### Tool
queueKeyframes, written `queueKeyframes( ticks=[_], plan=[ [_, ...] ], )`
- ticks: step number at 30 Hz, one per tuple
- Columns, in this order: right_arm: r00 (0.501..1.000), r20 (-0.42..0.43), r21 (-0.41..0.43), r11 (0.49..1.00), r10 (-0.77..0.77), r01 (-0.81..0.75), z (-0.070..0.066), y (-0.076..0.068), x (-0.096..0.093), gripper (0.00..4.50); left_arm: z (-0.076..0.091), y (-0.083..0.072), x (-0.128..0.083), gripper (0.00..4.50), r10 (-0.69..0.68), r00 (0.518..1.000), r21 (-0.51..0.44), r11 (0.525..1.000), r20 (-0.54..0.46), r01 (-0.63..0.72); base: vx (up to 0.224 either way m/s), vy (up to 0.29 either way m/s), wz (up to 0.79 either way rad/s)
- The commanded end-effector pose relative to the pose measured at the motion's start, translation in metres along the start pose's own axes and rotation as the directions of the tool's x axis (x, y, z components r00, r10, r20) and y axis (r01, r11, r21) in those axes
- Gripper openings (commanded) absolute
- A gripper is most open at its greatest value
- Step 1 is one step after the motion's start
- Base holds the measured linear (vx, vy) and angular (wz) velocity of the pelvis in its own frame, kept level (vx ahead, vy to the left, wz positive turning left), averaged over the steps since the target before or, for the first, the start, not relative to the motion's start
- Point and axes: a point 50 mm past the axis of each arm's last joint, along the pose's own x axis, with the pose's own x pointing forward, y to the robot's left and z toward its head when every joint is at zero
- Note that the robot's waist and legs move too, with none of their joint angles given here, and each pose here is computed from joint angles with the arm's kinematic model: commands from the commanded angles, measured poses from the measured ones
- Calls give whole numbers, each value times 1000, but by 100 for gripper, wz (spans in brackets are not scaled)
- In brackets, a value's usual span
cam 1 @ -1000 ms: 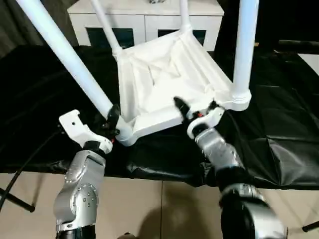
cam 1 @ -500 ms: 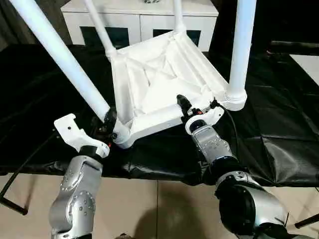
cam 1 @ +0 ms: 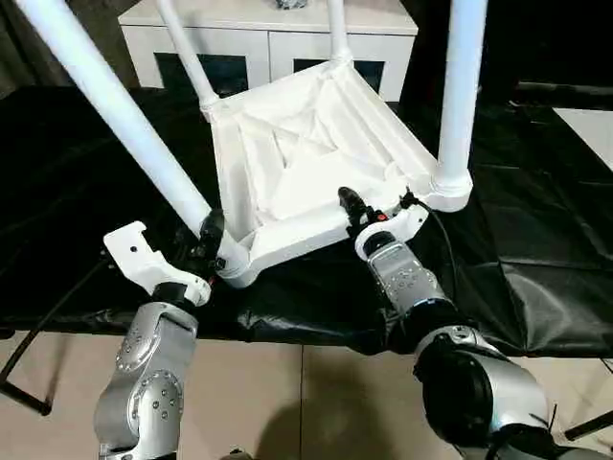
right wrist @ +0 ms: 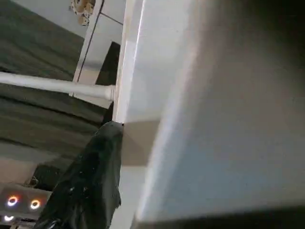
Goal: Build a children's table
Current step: Flip table
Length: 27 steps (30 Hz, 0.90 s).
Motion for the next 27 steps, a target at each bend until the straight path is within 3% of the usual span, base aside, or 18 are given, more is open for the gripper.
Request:
queueKeyframes(
  ticks=[1,5,6,7,11,12,15,20,24,26,27],
  plan=[
    [999,28,-36,998,-46,47,11,0,2,240,4,-15,3,286,-24,997,-138,990,78,35,0,0,0],
    [998,50,-68,997,-44,47,21,1,2,236,7,-13,2,314,-25,995,-129,991,94,37,0,0,0],
    [997,64,-125,991,-37,45,28,3,3,235,10,-13,3,324,-32,994,-107,993,107,43,0,0,0],
    [997,64,-125,991,-37,45,28,3,3,235,10,-13,3,328,-32,994,-107,993,107,43,0,0,0],
    [989,145,-257,965,-14,51,54,11,4,234,26,0,2,369,57,977,-34,998,205,-51,0,0,0],
    [983,185,-286,957,2,52,68,17,3,234,36,9,-1,369,99,960,-1,995,264,-102,0,0,0],
    [972,236,-366,928,24,66,87,23,1,230,52,23,-5,369,161,921,30,983,355,-184,0,0,0],
    [957,286,-450,888,43,94,104,28,-3,222,65,33,-8,369,202,887,50,969,415,-244,0,0,0],
    [947,317,-582,799,51,151,118,33,-10,217,61,37,-8,369,223,888,79,958,401,-276,0,0,0],
    [950,308,-606,780,50,156,119,35,-10,215,59,37,-8,369,226,893,92,955,388,-282,0,0,0],
    [958,284,-678,715,46,167,119,38,-11,214,57,35,-7,369,214,901,107,956,377,-272,0,0,0]
  ],
)
